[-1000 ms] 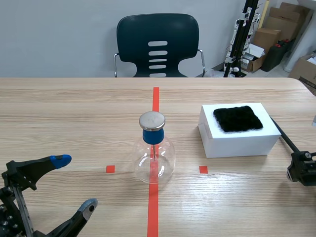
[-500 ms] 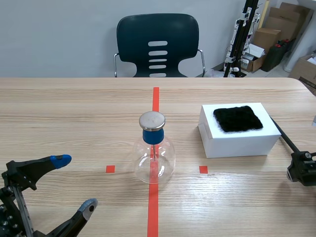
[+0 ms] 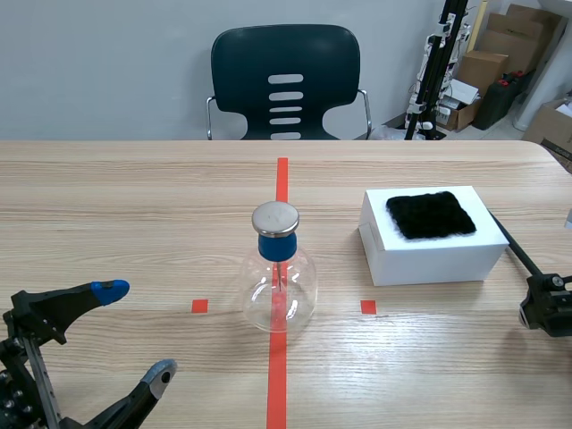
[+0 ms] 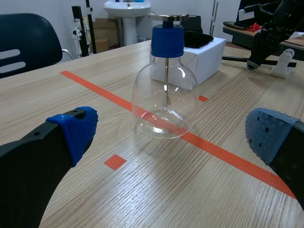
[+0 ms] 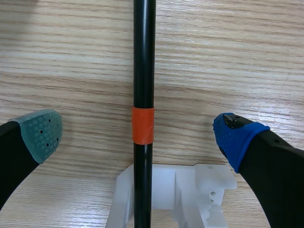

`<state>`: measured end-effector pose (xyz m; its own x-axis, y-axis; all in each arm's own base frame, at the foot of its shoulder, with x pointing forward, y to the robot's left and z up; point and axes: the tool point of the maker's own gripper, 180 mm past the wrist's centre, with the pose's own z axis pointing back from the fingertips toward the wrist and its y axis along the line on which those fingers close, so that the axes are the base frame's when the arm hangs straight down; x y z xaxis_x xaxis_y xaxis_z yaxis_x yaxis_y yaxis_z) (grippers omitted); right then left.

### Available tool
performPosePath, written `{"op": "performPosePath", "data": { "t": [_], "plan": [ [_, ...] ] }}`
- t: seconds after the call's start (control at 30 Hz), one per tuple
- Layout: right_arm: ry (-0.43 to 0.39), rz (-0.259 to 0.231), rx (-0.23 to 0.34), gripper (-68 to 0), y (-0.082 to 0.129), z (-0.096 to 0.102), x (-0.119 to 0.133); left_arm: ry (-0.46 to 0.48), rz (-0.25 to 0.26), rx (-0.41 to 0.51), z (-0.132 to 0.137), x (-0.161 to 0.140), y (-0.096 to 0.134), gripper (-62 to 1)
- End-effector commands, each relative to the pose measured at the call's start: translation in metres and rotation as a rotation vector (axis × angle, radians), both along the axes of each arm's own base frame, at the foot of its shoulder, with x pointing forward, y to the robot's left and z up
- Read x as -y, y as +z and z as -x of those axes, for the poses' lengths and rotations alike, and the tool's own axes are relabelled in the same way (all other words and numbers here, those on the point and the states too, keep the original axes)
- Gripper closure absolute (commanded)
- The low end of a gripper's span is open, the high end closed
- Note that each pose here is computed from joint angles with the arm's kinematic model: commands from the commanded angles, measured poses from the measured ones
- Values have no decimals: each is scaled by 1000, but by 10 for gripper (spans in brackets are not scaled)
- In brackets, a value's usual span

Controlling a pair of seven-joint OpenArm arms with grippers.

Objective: Do the electroscope experiment. put the rod down on the box

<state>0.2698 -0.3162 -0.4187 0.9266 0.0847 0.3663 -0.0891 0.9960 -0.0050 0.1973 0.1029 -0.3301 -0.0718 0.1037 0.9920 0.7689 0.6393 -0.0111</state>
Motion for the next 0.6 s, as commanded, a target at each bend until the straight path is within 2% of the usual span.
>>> {"op": "performPosePath", "data": {
  "t": [0.0,0.57],
  "plan": [
    [3,27,29,-679,12,-8,11,1,22,29,-4,0,9,-623],
    [3,26,36,-679,13,-9,11,1,22,29,-4,0,9,-623]
  ]
}}
